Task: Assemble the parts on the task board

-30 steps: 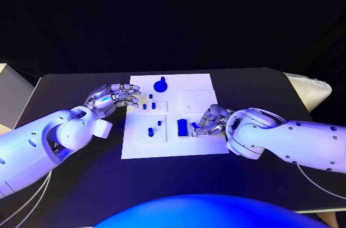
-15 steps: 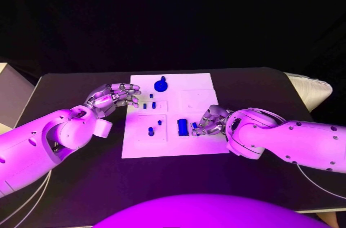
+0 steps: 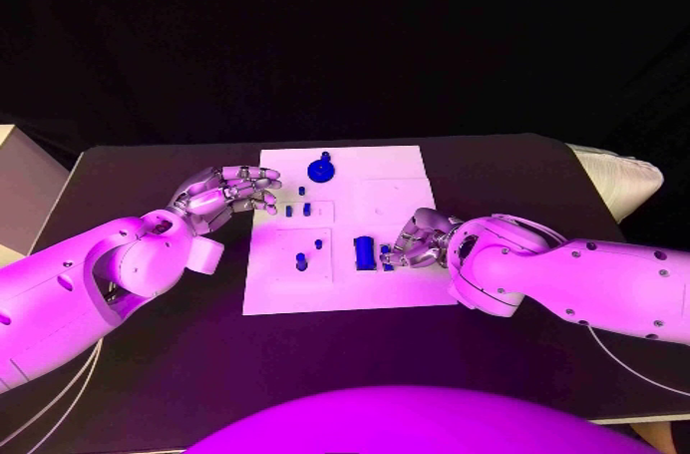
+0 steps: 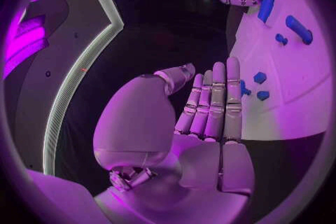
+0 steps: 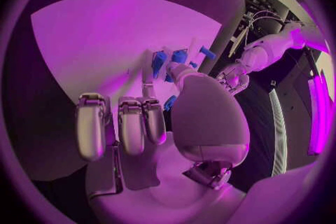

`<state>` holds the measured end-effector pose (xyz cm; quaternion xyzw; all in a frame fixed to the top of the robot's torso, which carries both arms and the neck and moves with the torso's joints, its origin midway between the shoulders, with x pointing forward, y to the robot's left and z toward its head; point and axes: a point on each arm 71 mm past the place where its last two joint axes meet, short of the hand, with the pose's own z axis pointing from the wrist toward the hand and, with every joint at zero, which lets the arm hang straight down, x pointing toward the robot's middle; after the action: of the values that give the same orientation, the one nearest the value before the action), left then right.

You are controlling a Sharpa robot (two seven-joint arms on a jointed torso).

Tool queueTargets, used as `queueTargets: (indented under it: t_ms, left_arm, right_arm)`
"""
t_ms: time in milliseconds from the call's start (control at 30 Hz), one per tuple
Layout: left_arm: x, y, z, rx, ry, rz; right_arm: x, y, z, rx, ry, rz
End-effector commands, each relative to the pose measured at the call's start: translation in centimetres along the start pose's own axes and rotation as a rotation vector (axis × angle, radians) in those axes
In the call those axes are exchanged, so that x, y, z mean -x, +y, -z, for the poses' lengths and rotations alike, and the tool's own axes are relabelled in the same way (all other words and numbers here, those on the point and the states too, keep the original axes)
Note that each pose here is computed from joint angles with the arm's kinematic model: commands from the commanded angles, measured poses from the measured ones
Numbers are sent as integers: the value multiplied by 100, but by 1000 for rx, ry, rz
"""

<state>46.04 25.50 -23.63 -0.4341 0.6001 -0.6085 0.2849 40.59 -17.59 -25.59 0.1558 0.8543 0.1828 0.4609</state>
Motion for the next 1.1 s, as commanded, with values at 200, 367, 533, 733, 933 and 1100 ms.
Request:
queueTargets:
  t_ms: [200, 367, 533, 733, 933, 1100]
  left_arm:
    - [-30, -5, -3, -5, 23, 1]
    - [-30, -5, -4, -5, 24, -3]
    - [-31, -3, -5, -5, 25, -5]
    - [-31, 0, -8, -4, 26, -5]
    - [-34, 2, -11, -4, 27, -4]
    - [-37, 3, -13, -4, 28, -3]
  right_arm:
    - [3, 4, 9, 18, -4, -5]
    - [-12, -21, 21, 20, 34, 23]
    - [-29, -45, 36, 21, 65, 43]
    - [-38, -73, 58, 22, 78, 49]
    - [-28, -94, 47, 13, 67, 43]
    - [-14, -98, 4, 5, 47, 33]
